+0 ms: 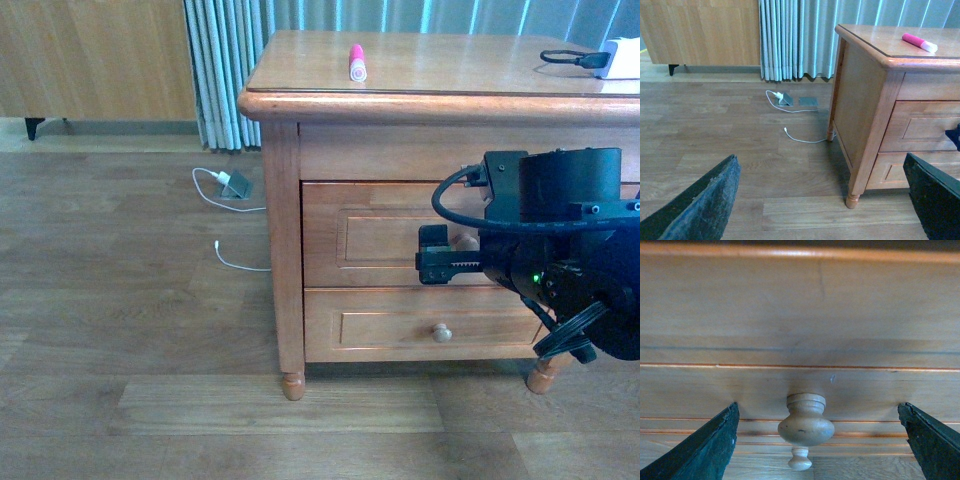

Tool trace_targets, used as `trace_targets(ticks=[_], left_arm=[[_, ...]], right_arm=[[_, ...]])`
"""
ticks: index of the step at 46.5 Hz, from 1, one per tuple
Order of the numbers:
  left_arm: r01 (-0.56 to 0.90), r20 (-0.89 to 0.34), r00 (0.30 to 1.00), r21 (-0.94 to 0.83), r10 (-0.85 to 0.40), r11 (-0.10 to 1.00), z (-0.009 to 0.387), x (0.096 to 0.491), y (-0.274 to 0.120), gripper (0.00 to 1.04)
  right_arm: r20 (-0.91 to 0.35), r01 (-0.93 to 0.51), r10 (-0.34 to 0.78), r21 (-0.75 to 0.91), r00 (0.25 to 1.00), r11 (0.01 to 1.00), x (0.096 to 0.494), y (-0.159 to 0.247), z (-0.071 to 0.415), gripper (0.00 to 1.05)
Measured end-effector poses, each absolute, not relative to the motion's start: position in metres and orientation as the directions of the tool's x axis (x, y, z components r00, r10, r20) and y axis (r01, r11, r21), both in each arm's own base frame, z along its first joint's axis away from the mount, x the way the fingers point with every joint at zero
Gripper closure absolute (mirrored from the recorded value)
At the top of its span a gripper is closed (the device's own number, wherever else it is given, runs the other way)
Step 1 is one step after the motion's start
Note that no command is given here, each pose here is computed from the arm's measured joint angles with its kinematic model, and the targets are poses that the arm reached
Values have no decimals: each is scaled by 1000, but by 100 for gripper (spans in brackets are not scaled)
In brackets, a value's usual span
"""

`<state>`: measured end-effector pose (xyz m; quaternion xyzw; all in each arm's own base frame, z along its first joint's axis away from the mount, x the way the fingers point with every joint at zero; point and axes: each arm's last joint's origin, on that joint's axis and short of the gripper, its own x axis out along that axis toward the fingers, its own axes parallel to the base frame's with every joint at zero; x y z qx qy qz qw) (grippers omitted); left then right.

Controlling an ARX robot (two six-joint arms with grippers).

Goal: Place pink marker in drawer with both arms

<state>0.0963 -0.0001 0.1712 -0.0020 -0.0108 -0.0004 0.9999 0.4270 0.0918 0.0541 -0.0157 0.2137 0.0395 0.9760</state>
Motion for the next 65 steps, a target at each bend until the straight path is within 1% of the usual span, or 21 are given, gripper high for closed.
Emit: trace_targets(ticks=[4, 31, 32, 38, 39, 50, 55, 65], left_arm=[[1, 22, 1000, -4, -1, 1000, 171, 96, 0, 6], [1, 22, 1000, -4, -1, 1000, 171, 96, 0, 6], [1, 22, 1000, -4, -1, 1000, 171, 96, 0, 6], [1, 22, 1000, -4, -1, 1000, 171, 96, 0, 6], [1, 22, 1000, -4, -1, 1000, 171, 96, 0, 6], [1, 22, 1000, -4, -1, 1000, 171, 96, 0, 6], [1, 21, 1000, -4, -1, 1000, 171, 96, 0, 6], [1, 22, 1000, -4, -1, 1000, 171, 96, 0, 6]], right_arm=[[-423, -101, 89, -5, 902, 995, 427, 92, 51, 8], [-381, -121, 117, 13, 917, 993, 425, 95, 52, 8], [-380, -121, 117, 13, 917, 993, 425, 95, 51, 10], [-378, -126, 121, 10, 918, 992, 424, 97, 52, 32], [-378, -126, 121, 10, 918, 992, 424, 97, 52, 33], [-376, -131, 120, -2, 919, 991, 424, 99, 52, 67], [-375, -129, 115, -10, 920, 992, 424, 98, 52, 80], [-372, -127, 113, -13, 921, 992, 424, 98, 52, 82]])
